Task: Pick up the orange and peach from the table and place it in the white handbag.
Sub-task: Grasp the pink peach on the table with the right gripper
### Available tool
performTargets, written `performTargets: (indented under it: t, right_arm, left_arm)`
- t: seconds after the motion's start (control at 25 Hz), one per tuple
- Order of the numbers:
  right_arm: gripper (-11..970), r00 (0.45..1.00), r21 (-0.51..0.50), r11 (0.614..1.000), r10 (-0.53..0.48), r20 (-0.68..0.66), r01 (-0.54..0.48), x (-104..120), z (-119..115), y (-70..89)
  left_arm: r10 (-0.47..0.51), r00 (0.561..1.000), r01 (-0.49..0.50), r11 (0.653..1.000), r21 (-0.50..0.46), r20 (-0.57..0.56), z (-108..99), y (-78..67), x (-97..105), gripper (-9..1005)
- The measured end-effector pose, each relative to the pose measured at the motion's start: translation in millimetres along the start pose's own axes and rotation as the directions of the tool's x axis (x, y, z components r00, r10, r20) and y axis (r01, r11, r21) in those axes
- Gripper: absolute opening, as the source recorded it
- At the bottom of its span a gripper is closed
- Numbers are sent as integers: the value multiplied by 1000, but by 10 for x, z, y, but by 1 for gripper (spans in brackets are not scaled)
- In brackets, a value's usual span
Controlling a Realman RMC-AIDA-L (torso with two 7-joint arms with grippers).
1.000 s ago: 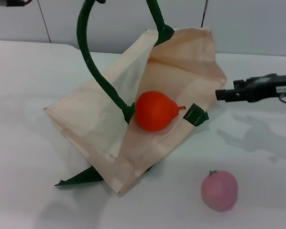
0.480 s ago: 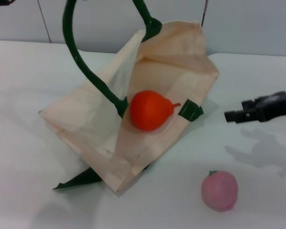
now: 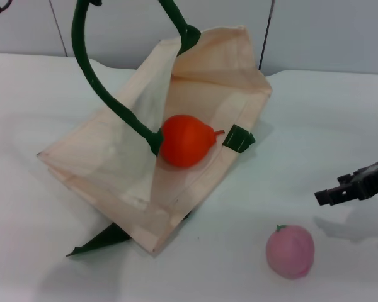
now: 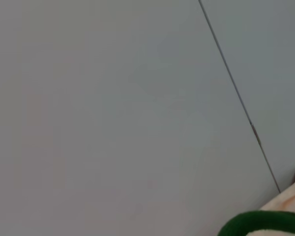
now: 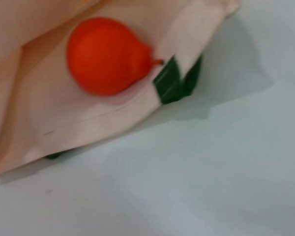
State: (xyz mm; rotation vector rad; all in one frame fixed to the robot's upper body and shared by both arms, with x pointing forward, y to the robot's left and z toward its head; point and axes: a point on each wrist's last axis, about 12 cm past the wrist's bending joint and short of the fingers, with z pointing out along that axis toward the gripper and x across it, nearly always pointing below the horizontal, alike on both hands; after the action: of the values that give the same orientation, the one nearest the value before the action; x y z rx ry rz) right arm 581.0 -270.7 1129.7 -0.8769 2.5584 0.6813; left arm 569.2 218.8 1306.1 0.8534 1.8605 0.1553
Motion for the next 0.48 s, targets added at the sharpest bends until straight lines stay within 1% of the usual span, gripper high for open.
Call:
performTargets:
  t: [0.48]
  right_arm:
    - [803,994,-102,995,-19,-109,8,9,79,192]
  left_arm:
    - [1,999,-1,1000,-9,-48,48,33,87,118]
